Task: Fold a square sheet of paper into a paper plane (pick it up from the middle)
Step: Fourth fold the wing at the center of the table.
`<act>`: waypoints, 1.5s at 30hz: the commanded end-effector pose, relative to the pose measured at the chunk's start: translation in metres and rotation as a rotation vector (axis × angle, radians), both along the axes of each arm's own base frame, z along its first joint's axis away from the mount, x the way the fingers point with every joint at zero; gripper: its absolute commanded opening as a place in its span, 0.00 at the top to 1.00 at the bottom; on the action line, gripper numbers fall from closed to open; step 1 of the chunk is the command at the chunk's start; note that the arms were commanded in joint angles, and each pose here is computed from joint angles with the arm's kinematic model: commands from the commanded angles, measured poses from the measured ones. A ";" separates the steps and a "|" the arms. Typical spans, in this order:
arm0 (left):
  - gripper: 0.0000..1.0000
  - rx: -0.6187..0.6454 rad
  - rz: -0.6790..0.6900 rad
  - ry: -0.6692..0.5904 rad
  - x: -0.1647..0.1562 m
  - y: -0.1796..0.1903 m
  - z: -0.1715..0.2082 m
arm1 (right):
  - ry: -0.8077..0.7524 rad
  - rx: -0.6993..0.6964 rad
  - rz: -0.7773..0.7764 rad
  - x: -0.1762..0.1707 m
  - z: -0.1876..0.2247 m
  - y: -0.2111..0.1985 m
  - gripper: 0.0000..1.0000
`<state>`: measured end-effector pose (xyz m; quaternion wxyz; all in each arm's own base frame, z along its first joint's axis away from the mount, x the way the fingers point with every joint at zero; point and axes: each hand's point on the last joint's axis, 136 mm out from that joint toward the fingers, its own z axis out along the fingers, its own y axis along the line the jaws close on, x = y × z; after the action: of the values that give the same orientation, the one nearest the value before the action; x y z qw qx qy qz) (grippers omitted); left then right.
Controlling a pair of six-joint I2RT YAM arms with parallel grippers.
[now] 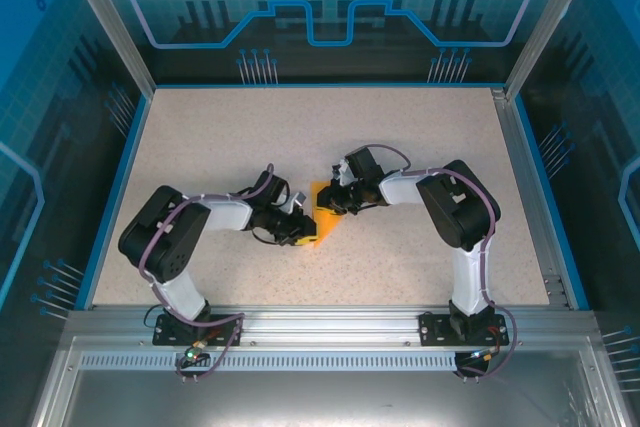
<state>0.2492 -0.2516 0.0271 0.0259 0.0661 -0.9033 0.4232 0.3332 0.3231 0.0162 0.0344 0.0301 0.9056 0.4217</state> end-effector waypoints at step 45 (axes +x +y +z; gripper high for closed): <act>0.81 0.054 -0.020 0.173 -0.049 0.004 -0.036 | 0.149 -0.228 -0.049 -0.025 -0.068 -0.043 0.83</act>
<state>0.2524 -0.2643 0.0181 0.0115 0.0692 -0.8959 0.4386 0.3328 0.3228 0.0151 0.0318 0.0282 0.9067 0.4197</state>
